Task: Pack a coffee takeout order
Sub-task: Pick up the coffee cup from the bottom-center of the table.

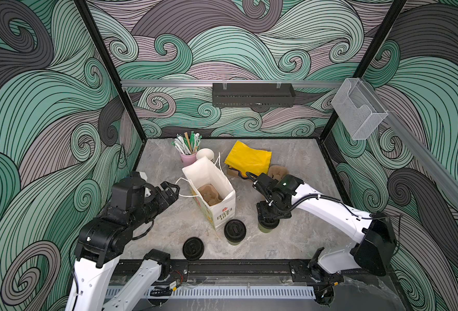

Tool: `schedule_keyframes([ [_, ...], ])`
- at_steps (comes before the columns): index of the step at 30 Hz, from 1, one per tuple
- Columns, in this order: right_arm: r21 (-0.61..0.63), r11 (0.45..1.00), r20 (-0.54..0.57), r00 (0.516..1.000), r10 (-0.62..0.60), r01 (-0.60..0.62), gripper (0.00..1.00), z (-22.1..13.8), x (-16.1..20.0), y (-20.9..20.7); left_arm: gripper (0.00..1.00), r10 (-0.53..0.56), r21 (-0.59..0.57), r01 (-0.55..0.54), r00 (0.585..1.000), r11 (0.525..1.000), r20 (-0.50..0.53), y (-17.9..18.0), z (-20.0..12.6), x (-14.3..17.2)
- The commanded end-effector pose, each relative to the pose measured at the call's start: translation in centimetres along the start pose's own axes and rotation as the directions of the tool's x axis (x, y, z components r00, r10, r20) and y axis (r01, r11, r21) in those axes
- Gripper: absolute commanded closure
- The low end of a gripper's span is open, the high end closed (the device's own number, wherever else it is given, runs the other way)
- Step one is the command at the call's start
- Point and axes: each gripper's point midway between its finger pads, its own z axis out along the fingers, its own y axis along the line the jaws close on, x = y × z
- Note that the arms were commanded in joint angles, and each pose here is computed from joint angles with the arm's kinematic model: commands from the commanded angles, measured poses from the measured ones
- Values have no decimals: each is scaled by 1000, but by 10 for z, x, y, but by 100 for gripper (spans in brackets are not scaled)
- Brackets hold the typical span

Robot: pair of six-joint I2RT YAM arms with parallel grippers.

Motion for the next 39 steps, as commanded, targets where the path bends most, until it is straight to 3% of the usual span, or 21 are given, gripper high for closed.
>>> schedule_keyframes([
  [1,8,1000,-19,1000,15,-14,22,4,2,-1,11,-1,6,1,1000,1000,1,-1,1,-1],
  [30,30,999,-49,999,22,-21,25,14,5,-3,12,-3,-1,3,1000,1000,-3,-2,5,-2],
  [39,15,1000,-28,999,18,-17,29,0,4,-3,12,0,-5,0,1000,1000,-1,0,5,-2],
])
